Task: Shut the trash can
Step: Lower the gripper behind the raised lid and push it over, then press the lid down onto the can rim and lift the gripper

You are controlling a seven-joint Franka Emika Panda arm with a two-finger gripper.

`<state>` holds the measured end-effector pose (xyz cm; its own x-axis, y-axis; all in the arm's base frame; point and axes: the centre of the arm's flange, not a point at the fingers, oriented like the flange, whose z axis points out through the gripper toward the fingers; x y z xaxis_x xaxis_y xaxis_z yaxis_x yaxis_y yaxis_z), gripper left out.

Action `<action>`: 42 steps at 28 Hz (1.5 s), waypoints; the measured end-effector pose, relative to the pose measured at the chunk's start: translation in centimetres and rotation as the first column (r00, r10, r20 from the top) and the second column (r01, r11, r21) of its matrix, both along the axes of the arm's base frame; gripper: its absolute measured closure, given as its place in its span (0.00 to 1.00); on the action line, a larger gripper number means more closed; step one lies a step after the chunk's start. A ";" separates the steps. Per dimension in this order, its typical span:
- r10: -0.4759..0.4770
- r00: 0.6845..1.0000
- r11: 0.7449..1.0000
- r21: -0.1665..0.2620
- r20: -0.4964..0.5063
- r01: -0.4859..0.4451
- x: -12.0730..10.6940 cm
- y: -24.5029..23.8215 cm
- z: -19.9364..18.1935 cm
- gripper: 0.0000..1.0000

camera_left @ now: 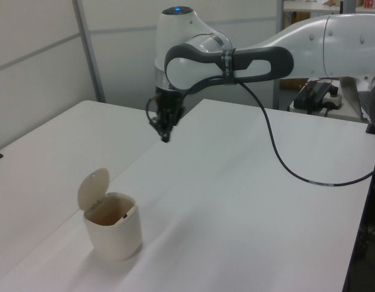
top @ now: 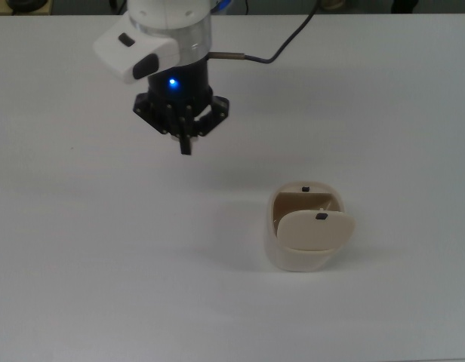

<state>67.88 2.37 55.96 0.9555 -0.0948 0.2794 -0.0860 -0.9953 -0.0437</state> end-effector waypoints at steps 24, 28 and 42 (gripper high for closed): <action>0.023 0.908 0.980 0.169 0.419 -0.103 4.3 13.3 -2.5 0.99; 0.042 0.910 0.981 0.157 0.414 -0.117 4.1 14.1 -3.0 0.99; 0.110 0.958 0.983 0.113 0.264 -0.144 2.9 16.3 -8.4 0.97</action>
<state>70.81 18.72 47.59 0.8604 -0.0293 0.5088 0.0713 -0.9816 -0.1771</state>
